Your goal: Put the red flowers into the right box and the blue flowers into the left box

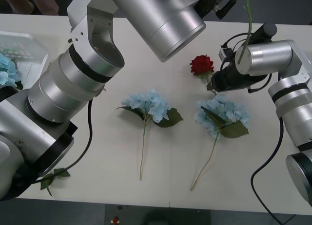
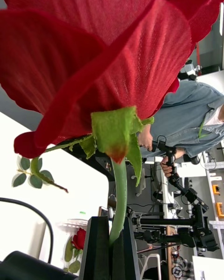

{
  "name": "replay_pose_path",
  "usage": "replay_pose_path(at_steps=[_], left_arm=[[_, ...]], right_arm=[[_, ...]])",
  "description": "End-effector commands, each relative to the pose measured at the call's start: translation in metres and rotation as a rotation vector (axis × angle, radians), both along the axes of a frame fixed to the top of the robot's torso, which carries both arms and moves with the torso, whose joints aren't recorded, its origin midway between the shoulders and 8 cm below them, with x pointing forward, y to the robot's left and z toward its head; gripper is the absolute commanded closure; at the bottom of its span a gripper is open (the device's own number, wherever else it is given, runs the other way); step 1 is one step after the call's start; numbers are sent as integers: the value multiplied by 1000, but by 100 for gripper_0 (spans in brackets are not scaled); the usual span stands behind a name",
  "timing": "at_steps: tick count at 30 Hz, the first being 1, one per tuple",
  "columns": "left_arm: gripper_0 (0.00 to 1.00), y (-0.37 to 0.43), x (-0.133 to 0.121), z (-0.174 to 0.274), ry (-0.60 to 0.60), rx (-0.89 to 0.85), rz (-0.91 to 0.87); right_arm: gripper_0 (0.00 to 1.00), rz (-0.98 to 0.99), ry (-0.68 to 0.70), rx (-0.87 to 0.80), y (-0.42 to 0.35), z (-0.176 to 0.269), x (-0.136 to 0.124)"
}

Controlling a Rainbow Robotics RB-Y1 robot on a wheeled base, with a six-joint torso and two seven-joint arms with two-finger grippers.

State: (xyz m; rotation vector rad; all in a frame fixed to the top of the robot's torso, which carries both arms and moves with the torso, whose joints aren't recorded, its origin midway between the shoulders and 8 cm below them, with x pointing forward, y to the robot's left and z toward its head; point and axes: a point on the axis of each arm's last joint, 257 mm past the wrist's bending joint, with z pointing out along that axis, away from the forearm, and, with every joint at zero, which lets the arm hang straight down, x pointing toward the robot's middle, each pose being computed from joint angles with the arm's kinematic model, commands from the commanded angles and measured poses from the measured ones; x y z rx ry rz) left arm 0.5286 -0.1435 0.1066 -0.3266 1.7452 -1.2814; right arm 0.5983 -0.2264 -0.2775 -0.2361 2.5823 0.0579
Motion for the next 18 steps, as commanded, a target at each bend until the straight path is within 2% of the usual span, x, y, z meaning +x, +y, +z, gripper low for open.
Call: replay_pose_path(at_steps=[1,18], left_arm=[[100,-8,-16,36,-58,-42,-32],[100,-8,-16,36,-58,-42,-32]], right_arm=[[0,26,-33,-6,20,6,10],[0,12,-29,-46,18,-11,10]])
